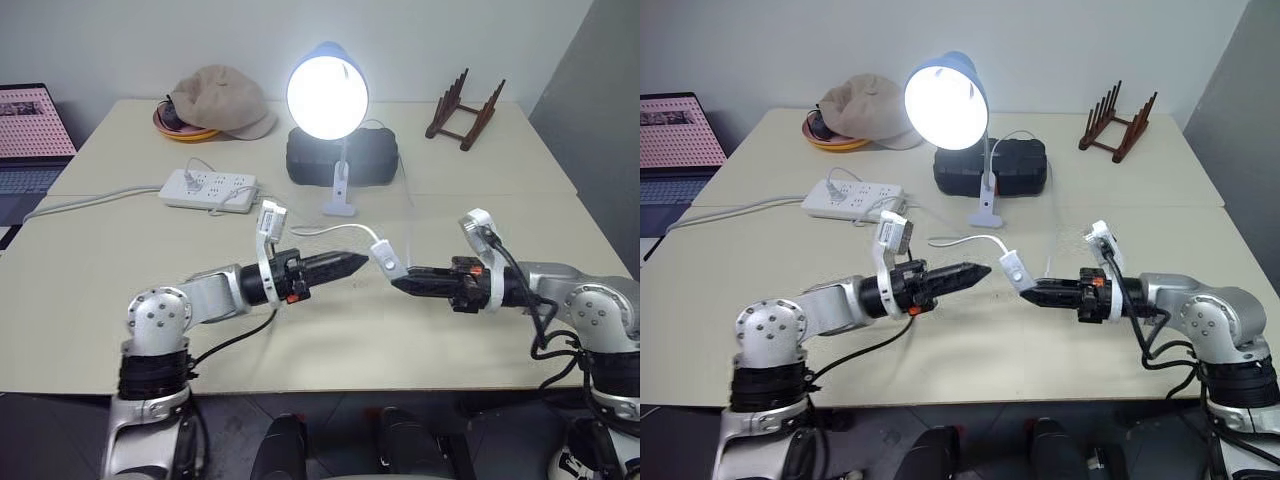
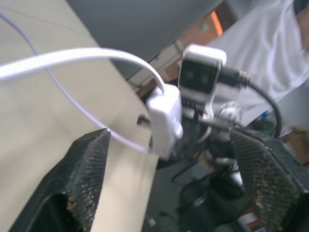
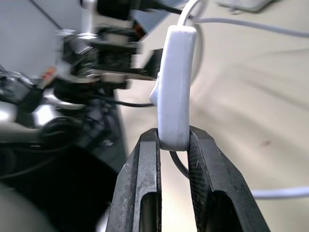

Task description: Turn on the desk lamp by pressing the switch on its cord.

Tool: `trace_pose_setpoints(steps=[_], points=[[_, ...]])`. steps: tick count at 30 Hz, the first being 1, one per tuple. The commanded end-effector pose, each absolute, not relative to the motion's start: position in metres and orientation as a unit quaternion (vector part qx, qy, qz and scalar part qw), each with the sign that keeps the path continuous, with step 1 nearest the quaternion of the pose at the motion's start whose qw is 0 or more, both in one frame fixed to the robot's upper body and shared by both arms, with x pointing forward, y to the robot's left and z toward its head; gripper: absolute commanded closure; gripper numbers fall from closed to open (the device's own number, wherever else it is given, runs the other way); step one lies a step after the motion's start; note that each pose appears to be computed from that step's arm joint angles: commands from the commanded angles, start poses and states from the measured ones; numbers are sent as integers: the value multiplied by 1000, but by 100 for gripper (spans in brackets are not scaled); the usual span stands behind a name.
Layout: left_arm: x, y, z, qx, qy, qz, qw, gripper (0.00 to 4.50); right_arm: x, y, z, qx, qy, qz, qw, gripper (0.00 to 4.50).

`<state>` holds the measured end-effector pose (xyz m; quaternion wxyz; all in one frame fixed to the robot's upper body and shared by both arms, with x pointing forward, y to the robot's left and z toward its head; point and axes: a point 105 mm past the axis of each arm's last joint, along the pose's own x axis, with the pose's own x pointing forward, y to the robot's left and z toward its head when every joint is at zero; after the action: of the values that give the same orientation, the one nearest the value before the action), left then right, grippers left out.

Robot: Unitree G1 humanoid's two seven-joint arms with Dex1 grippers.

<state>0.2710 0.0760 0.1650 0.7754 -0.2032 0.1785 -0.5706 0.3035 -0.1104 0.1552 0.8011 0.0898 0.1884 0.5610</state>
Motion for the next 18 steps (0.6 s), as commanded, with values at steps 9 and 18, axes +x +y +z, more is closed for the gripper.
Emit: trace_pose_setpoints(steps=[9, 18], points=[[298, 92, 177, 101, -5, -546, 832, 0, 368, -135, 104, -240, 174, 474, 829, 334], [301, 115, 168, 116, 37, -565, 816, 0, 335, -136, 153, -150, 142, 536, 819, 129]])
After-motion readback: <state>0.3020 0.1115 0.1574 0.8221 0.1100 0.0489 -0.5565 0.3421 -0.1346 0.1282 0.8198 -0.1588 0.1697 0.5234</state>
